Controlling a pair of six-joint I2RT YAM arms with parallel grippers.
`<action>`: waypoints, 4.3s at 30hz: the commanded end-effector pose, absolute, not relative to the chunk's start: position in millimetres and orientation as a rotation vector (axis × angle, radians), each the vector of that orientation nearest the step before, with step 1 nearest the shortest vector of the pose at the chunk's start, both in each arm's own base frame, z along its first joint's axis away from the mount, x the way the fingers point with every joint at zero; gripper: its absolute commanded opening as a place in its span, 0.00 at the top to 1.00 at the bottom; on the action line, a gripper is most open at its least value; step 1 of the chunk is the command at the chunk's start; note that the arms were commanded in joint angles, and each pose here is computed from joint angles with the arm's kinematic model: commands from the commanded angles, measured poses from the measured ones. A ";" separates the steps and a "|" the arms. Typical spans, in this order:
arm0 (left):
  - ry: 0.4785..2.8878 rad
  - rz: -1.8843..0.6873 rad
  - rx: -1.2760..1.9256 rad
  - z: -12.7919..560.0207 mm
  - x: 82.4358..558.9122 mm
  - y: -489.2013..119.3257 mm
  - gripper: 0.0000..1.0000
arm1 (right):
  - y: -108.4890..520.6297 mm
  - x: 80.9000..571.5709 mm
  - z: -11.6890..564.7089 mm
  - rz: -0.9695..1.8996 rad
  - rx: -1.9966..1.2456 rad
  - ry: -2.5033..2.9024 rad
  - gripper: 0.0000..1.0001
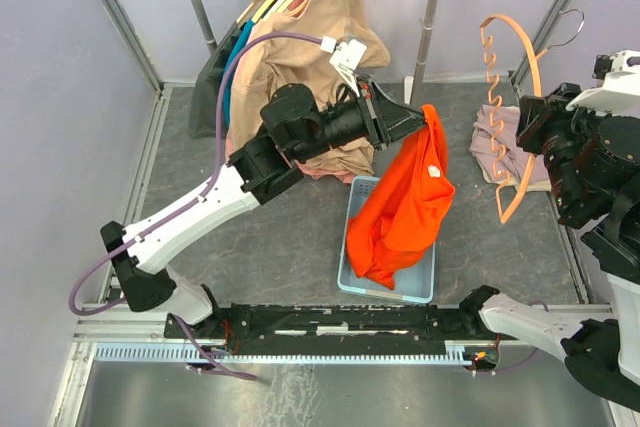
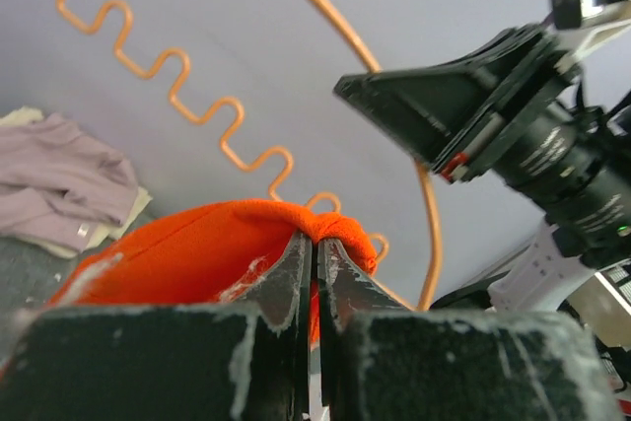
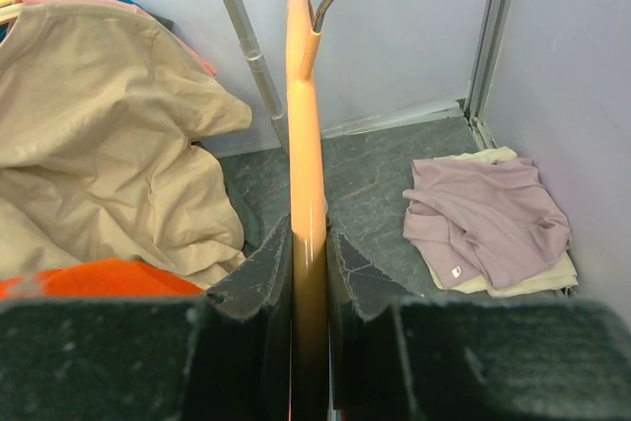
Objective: Remove the t-shirt from the hanger
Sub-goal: Place the T-shirt in the bin, then place the hanger on the clothesline.
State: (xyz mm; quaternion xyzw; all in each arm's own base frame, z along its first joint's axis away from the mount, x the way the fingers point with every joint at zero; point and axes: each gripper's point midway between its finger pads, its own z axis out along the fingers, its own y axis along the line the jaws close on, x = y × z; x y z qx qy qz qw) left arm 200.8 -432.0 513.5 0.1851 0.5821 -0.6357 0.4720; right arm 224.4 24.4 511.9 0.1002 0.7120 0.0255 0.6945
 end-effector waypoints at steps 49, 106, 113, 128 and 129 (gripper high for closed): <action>2.313 -0.899 0.790 188.1 216.0 -459.8 0.97 | 102.3 266.3 542.3 0.260 -0.017 1.578 0.99; 1.811 -0.577 0.212 459.7 289.4 -295.0 0.09 | 149.1 453.5 547.0 0.229 -0.046 1.514 0.99; 1.646 -0.544 0.123 503.5 296.5 -263.7 0.07 | 151.8 470.5 548.4 0.235 -0.032 1.484 0.99; 1.507 -0.426 -0.070 546.8 317.1 -209.1 0.07 | 151.3 486.0 515.1 0.222 -0.009 1.567 0.83; 1.509 -0.418 -0.081 546.6 320.1 -206.0 0.07 | 150.9 484.1 514.7 0.223 -0.008 1.570 0.80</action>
